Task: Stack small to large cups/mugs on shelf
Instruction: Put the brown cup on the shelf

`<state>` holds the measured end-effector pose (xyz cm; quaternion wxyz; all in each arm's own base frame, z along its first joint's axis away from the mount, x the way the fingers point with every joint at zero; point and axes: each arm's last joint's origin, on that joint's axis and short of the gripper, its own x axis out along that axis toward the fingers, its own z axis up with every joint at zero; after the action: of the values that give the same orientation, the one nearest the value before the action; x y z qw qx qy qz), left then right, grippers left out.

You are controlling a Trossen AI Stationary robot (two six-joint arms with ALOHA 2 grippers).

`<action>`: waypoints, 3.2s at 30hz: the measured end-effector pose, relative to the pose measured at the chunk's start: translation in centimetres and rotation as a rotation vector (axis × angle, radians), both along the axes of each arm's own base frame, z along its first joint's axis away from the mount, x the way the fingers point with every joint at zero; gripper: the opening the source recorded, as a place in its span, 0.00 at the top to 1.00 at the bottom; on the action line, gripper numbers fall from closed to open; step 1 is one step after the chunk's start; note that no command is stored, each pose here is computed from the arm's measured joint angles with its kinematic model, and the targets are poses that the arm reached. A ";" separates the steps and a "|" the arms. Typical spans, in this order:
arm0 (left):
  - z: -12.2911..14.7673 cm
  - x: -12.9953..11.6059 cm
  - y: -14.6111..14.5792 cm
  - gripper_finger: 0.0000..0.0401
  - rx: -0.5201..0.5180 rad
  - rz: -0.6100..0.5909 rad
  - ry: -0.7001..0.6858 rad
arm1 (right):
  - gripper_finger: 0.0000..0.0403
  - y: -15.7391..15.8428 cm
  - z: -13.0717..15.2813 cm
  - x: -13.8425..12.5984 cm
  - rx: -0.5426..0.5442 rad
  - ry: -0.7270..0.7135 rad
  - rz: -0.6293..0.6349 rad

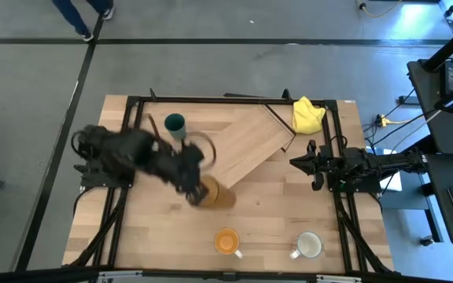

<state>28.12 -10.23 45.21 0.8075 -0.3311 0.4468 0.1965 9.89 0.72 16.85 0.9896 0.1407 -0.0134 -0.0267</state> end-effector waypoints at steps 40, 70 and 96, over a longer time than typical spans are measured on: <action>-4.1 -4.4 10.7 1.00 0.002 0.010 0.217 | 0.92 0.0 0.0 0.0 0.000 0.000 -0.001; -3.4 -5.1 8.8 0.99 0.069 -0.035 0.187 | 0.92 0.0 0.0 0.0 0.000 0.000 0.000; -2.8 -2.2 10.5 0.98 0.099 -0.056 0.137 | 0.92 0.0 0.0 0.0 0.000 -0.002 0.000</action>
<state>25.94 0.28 42.38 0.7958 -0.2638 0.4997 0.2177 9.88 0.72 16.86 0.9896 0.1408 -0.0142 -0.0266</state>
